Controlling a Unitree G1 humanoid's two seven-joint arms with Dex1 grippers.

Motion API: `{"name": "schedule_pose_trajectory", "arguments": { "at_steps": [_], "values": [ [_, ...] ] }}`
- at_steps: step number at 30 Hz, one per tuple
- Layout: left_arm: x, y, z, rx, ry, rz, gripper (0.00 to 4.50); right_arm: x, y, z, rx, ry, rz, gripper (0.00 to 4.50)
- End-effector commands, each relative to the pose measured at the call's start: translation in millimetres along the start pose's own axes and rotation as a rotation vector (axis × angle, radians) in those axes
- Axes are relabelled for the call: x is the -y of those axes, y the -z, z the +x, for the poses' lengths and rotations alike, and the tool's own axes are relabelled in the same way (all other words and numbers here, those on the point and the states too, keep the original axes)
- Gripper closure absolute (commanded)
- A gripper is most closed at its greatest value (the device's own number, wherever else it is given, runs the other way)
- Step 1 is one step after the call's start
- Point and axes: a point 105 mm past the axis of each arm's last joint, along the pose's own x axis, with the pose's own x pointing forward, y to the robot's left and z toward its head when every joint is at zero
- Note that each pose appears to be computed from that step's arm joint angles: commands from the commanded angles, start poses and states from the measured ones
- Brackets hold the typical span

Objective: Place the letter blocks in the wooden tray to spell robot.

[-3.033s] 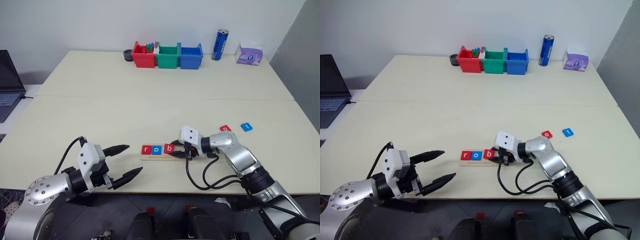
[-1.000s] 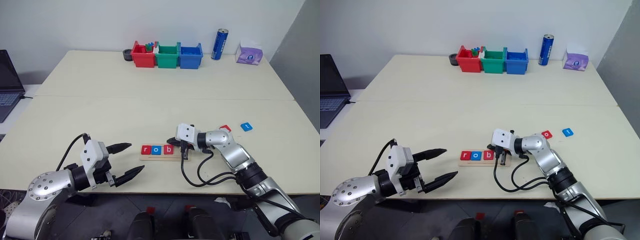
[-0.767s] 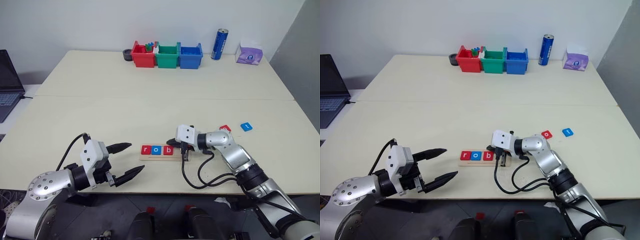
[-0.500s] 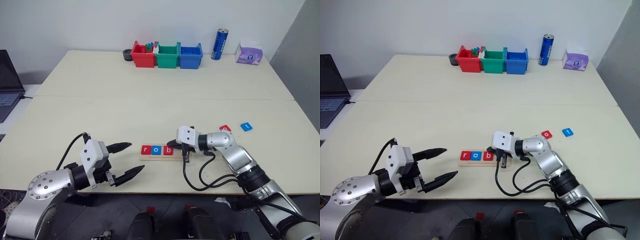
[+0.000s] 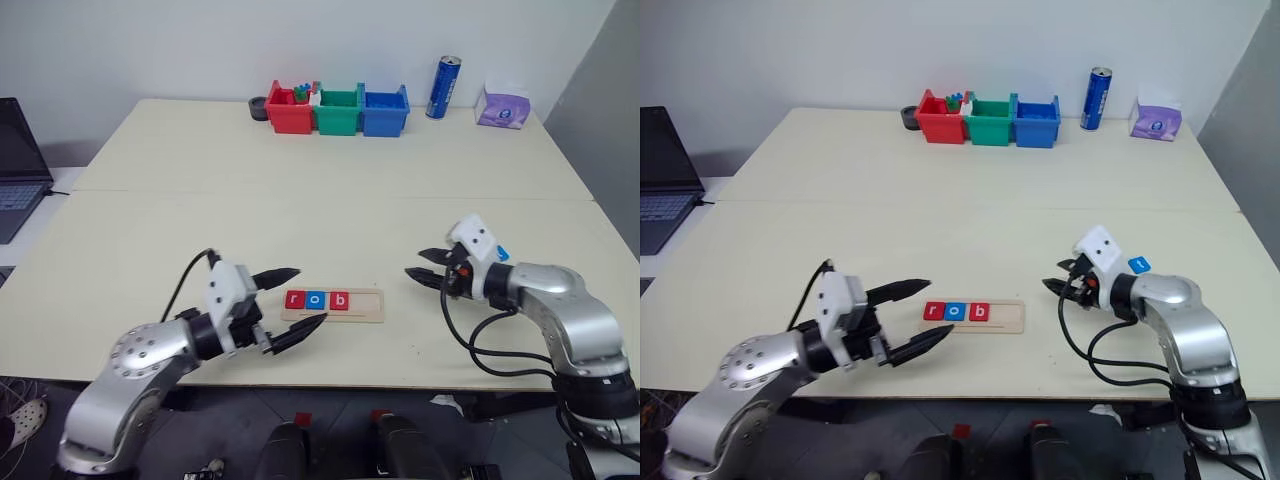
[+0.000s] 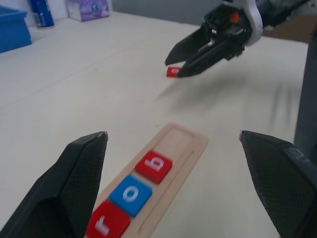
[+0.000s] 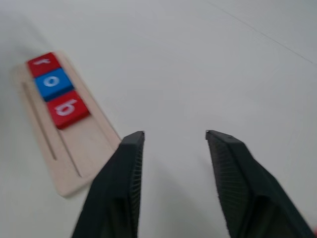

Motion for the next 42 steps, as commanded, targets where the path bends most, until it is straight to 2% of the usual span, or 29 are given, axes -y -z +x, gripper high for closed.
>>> {"name": "schedule_pose_trajectory", "arguments": {
  "at_steps": [1, 3, 4, 14, 26, 30, 33, 36, 39, 42],
  "values": [
    [2, -7, 21, 0.042, 0.012, -0.001, 0.0, 12, 0, -12, 0.024, 0.178, 0.045, 0.87],
    [-1, -9, 34, 0.063, 0.014, -0.008, 0.0, 16, 8, -11, 0.018, 0.248, 0.1, 0.2],
    [-2, -10, 39, 0.069, 0.018, -0.011, 0.0, 18, 11, -9, 0.017, 0.277, 0.125, 0.05],
    [-8, -13, 76, 0.089, 0.054, 0.005, 0.0, 51, 26, 9, -0.004, 0.435, 0.217, 0.05],
    [6, -7, 74, 0.064, 0.13, -0.011, 0.0, 61, 42, 16, -0.039, 0.441, 0.3, 0.05],
    [6, -8, 73, 0.06, 0.128, -0.01, 0.0, 61, 43, 18, -0.042, 0.433, 0.302, 0.94],
    [6, -8, 72, 0.06, 0.128, -0.009, 0.0, 61, 44, 19, -0.043, 0.43, 0.302, 2.16],
    [6, -8, 71, 0.059, 0.125, -0.01, 0.0, 56, 43, 21, -0.043, 0.414, 0.298, 3.07],
    [8, -8, 69, 0.055, 0.132, -0.009, 0.0, 47, 44, 20, -0.064, 0.392, 0.283, 3.04],
    [15, -7, 61, 0.04, 0.171, -0.005, 0.0, 23, 44, 12, -0.113, 0.349, 0.26, 3.04]
  ]
}}
